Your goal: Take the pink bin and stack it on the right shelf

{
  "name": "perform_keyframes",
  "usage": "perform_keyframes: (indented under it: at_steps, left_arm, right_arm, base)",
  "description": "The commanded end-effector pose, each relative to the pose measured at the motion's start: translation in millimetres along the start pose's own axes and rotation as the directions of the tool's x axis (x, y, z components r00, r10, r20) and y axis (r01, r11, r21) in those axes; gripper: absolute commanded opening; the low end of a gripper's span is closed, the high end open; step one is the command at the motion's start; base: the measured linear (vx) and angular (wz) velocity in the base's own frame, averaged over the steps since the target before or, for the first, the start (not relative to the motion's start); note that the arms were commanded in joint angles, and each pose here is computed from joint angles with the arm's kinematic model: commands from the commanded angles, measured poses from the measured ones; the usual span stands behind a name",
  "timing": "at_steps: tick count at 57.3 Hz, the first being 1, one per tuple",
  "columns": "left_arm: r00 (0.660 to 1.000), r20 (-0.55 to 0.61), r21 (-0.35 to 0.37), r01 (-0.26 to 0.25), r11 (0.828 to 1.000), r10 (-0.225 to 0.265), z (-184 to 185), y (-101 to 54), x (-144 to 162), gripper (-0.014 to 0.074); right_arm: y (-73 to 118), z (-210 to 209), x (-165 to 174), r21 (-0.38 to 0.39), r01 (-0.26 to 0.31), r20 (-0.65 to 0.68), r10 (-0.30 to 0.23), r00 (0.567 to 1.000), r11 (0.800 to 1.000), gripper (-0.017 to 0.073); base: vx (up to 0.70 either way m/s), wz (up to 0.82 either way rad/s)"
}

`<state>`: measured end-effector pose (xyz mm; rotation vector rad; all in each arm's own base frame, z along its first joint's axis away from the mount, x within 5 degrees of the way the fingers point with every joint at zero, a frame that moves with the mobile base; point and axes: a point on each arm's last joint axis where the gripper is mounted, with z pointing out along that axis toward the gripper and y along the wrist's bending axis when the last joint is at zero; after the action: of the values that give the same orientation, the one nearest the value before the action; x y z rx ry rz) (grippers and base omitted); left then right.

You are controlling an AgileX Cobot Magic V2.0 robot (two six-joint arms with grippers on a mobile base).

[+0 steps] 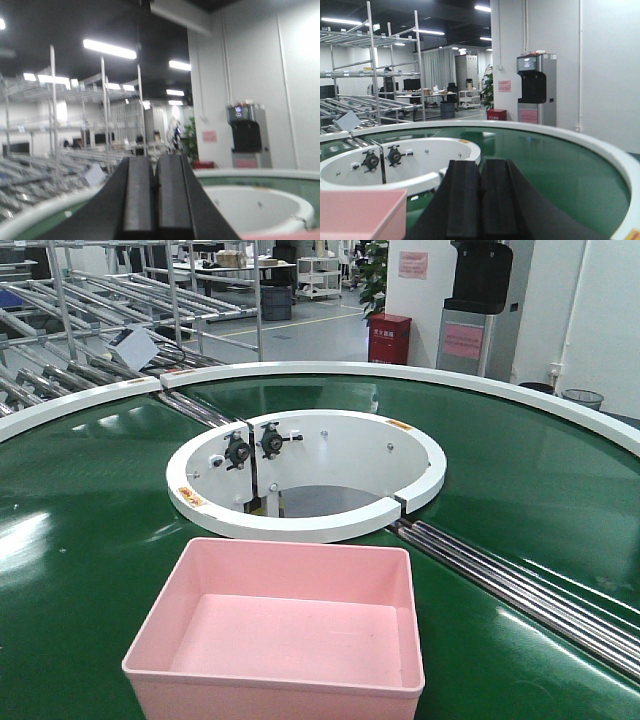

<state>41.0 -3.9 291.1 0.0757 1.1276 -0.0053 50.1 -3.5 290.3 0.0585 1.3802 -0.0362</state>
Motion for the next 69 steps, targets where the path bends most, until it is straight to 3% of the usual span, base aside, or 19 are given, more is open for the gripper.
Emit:
perform_keyframes:
  at_steps: [1, 6, 20, 29, 34, 38, 44, 49, 56, 63, 69]
  left_arm:
    - [0.997, -0.004, -0.009, -0.076, 0.997, 0.076, 19, 3.7, -44, -0.0005]
    - [0.981, -0.154, 0.003, -0.118, 0.993, 0.117, 42, 5.7, -50, -0.0005]
    - [0.888, -0.446, 0.048, -0.098, 0.994, 0.110, 92, 4.7, -4, 0.0055]
    - [0.863, -0.493, 0.061, -0.092, 0.994, 0.110, 109, 3.6, 15, 0.0239]
    - [0.874, -0.474, 0.064, -0.090, 0.994, 0.110, 117, 2.9, 19, 0.0407]
    - [0.863, -0.492, 0.068, -0.088, 0.994, 0.110, 121, 2.6, 26, 0.0490]
    - [0.845, -0.526, 0.068, -0.073, 0.995, 0.098, 131, 2.1, 33, 0.0526]
    - [0.813, -0.580, 0.059, -0.030, 0.998, 0.059, 152, 0.2, 27, 0.0522]
    - [0.745, -0.664, 0.097, -0.004, 0.995, 0.067, 193, -9.2, 23, 0.0515]
    - [0.663, -0.748, 0.107, 0.071, 0.992, 0.033, 239, -24.5, 27, 0.0515]
    - [0.582, -0.811, 0.145, 0.100, 0.984, 0.060, 271, -37.9, 43, 0.0515]
  right_arm:
    - [0.1, 12, -48, 0.013, 0.035, 0.028, -0.035, 0.999, 0.999, -0.0010]
    - [-0.1, 35, -62, 0.018, 0.035, -0.048, -0.035, 0.998, 0.999, -0.0008]
    - [-0.3, 93, -46, 0.015, 0.033, -0.252, -0.028, 0.967, 0.999, 0.0033]
    - [-0.3, 112, -30, 0.012, 0.033, -0.325, -0.027, 0.945, 0.999, 0.0171]
    - [0.0, 118, -26, 0.008, 0.032, -0.332, -0.028, 0.943, 0.999, 0.0312]
    - [-0.1, 123, -21, 0.008, 0.030, -0.357, -0.025, 0.934, 1.000, 0.0415]
    - [0.9, 131, -11, 0.039, -0.064, -0.402, 0.074, 0.913, 0.997, 0.0495]
    - [2.2, 145, -4, 0.073, -0.113, -0.524, 0.135, 0.841, 0.991, 0.0490]
    - [22.7, 183, -2, -0.036, -0.069, -0.664, 0.027, 0.747, 0.997, 0.0462]
    - [63.2, 225, -4, -0.149, -0.096, -0.733, -0.045, 0.679, 0.984, 0.0454]
    - [102.7, 260, 2, -0.214, -0.126, -0.761, -0.084, 0.644, 0.969, 0.0454]
  base:
    - [0.00, 0.00]
    - [0.00, 0.00]
    - [0.00, 0.00]
    - [0.00, 0.00]
    - [0.00, 0.00]
    - [0.00, 0.00]
    - [0.00, 0.00]
    - [0.00, 0.00]
    - [0.00, 0.00]
    - [0.00, 0.00]
    - [0.00, 0.00]
